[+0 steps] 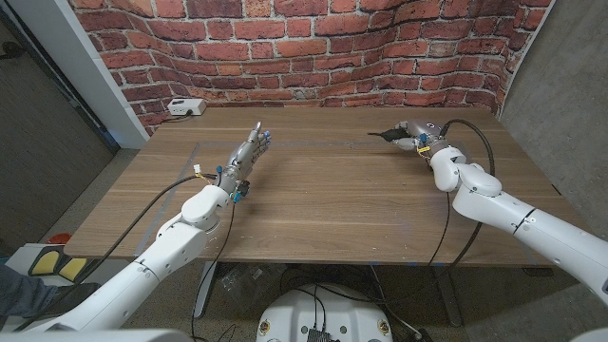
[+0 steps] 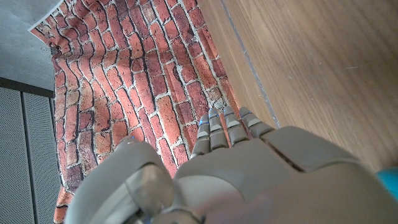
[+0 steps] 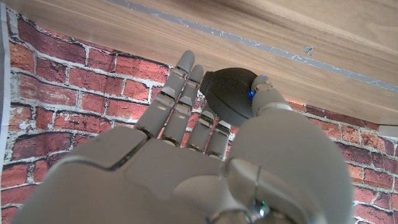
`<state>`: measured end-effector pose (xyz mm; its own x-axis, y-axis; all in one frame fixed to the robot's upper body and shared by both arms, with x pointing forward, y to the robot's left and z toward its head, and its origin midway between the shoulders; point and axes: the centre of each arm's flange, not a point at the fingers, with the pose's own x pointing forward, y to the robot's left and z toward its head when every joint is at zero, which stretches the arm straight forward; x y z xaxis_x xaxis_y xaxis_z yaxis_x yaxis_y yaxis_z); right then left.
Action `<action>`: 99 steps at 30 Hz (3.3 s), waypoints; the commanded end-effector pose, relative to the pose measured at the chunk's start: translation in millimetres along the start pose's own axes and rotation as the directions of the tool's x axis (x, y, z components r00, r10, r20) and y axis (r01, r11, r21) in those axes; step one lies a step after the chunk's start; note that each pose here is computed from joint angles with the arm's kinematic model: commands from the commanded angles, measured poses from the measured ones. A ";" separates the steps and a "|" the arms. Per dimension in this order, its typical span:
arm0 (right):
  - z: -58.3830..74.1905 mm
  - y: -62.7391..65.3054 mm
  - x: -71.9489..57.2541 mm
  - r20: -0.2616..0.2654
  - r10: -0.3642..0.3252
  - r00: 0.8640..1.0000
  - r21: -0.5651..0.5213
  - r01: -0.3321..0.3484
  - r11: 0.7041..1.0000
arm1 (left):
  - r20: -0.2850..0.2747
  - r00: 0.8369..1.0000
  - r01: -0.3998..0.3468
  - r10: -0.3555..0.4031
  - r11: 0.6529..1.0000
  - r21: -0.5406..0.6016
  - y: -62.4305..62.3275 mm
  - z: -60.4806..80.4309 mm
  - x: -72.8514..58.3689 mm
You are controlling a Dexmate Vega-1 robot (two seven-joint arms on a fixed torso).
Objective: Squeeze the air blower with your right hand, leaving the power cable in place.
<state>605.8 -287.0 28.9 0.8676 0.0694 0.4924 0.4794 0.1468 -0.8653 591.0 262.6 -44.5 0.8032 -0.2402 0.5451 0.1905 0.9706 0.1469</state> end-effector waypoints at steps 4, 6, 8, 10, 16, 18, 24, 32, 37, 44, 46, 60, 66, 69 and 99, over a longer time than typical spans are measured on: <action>2.8 -6.6 -9.0 0.018 -0.081 0.997 0.023 0.081 0.996 | 0.004 1.000 0.002 -0.002 1.000 0.006 -0.2 2.6 1.4; 3.5 -7.3 -9.9 0.023 -0.102 0.995 0.016 0.101 0.995 | 0.006 1.000 0.002 -0.002 1.000 0.006 -0.4 3.1 1.4; 3.7 -7.7 -10.1 0.027 -0.109 0.994 0.018 0.108 0.994 | 0.006 1.000 0.000 0.000 1.000 0.009 -0.3 3.6 1.1; 3.9 -7.8 -10.2 0.028 -0.112 0.993 0.018 0.111 0.994 | 0.006 1.000 -0.001 0.001 1.000 0.009 -0.2 3.7 1.0; 6.2 -8.6 -9.8 0.030 -0.142 0.989 0.007 0.142 0.990 | 0.003 1.000 0.007 -0.007 1.000 0.016 0.2 5.0 0.3; 6.6 -8.7 -9.4 0.029 -0.145 0.989 0.010 0.145 0.989 | 0.002 1.000 0.008 -0.008 1.000 0.018 0.5 5.1 0.6; 8.4 -7.0 -6.9 0.027 -0.150 0.988 0.008 0.149 0.989 | 0.001 1.000 0.008 -0.008 1.000 0.020 2.4 5.2 1.2; 9.4 -4.8 -6.5 0.023 -0.155 0.988 0.017 0.155 0.988 | -0.006 1.000 0.011 -0.011 1.000 0.018 3.7 2.8 1.7; 9.5 -4.8 -6.4 0.019 -0.156 0.988 0.020 0.156 0.988 | -0.006 1.000 0.015 -0.015 1.000 0.021 4.2 3.3 2.6; 9.6 -3.5 -5.5 0.013 -0.158 0.987 0.016 0.158 0.987 | -0.008 1.000 0.019 -0.019 1.000 0.023 4.8 3.6 3.3; 10.0 -3.3 -5.8 0.013 -0.164 0.986 0.016 0.164 0.986 | -0.009 1.000 0.019 -0.019 1.000 0.024 5.0 3.5 3.4; 11.3 -3.8 -7.8 0.018 -0.184 0.983 0.001 0.184 0.983 | -0.011 1.000 0.017 -0.017 1.000 0.026 5.2 3.2 3.1; 11.5 -4.4 -8.0 0.023 -0.183 0.983 -0.007 0.183 0.983 | -0.010 1.000 0.017 -0.016 1.000 0.026 4.6 3.8 2.5; 11.4 -4.3 -8.0 0.024 -0.182 0.983 -0.011 0.183 0.983 | -0.010 1.000 0.016 -0.016 1.000 0.025 4.5 3.9 2.3; 12.5 -6.4 -11.7 0.013 -0.173 0.985 -0.063 0.173 0.983 | -0.001 1.000 0.009 -0.009 1.000 0.024 5.6 8.2 3.2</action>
<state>592.3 -275.6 29.0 0.7616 0.0582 0.6454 0.6367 0.1179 -0.7620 590.7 266.7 -36.7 0.8032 -0.2523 0.5396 0.1859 0.9668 0.1753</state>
